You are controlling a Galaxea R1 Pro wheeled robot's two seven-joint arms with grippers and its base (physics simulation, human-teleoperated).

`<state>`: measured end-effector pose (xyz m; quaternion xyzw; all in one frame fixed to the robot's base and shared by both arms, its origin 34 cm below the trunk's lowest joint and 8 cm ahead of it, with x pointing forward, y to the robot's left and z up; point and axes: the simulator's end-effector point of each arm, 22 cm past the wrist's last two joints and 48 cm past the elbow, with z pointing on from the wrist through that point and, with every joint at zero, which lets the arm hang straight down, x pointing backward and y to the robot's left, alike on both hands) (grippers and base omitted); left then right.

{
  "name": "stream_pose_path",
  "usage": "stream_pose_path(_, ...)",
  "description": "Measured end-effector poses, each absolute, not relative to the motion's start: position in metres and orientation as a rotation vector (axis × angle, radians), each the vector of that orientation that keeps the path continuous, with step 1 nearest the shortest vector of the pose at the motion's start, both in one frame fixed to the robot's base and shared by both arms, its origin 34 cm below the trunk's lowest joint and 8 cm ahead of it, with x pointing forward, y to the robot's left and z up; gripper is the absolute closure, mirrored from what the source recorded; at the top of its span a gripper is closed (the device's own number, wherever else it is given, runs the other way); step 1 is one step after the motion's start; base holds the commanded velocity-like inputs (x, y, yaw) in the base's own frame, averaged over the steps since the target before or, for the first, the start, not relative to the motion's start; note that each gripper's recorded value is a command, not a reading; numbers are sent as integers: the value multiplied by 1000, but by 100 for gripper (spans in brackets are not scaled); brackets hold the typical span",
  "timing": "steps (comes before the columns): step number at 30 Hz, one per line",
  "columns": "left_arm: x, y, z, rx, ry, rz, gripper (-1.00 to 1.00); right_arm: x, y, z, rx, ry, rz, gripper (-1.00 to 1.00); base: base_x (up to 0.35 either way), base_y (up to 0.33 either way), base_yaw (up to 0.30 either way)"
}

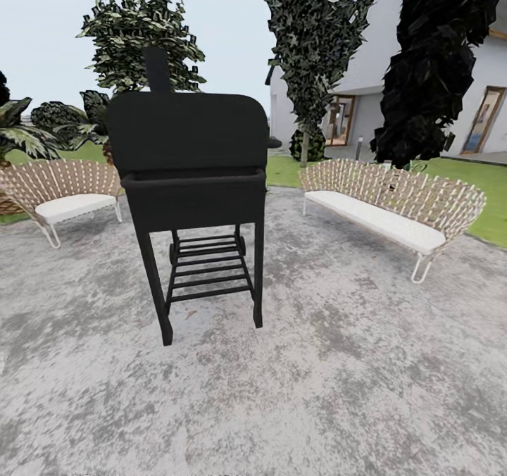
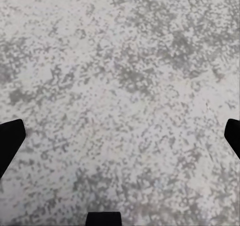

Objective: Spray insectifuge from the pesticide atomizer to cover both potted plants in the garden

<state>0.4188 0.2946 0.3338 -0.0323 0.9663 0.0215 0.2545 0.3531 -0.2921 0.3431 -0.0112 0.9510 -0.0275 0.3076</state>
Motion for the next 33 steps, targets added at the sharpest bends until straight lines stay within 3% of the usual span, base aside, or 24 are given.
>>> stream_pose_path(9, 416, 301, 332, -81, 2631, 68, -100, 350, -292, 341, -30, 2523, -73, -100, 92, 134, 235)
stream_pose_path(33, 415, 301, 332, -81, 2633, 69, -100, 349, -293, 341, -29, 2526, -73, -100, 127, 323, 24)
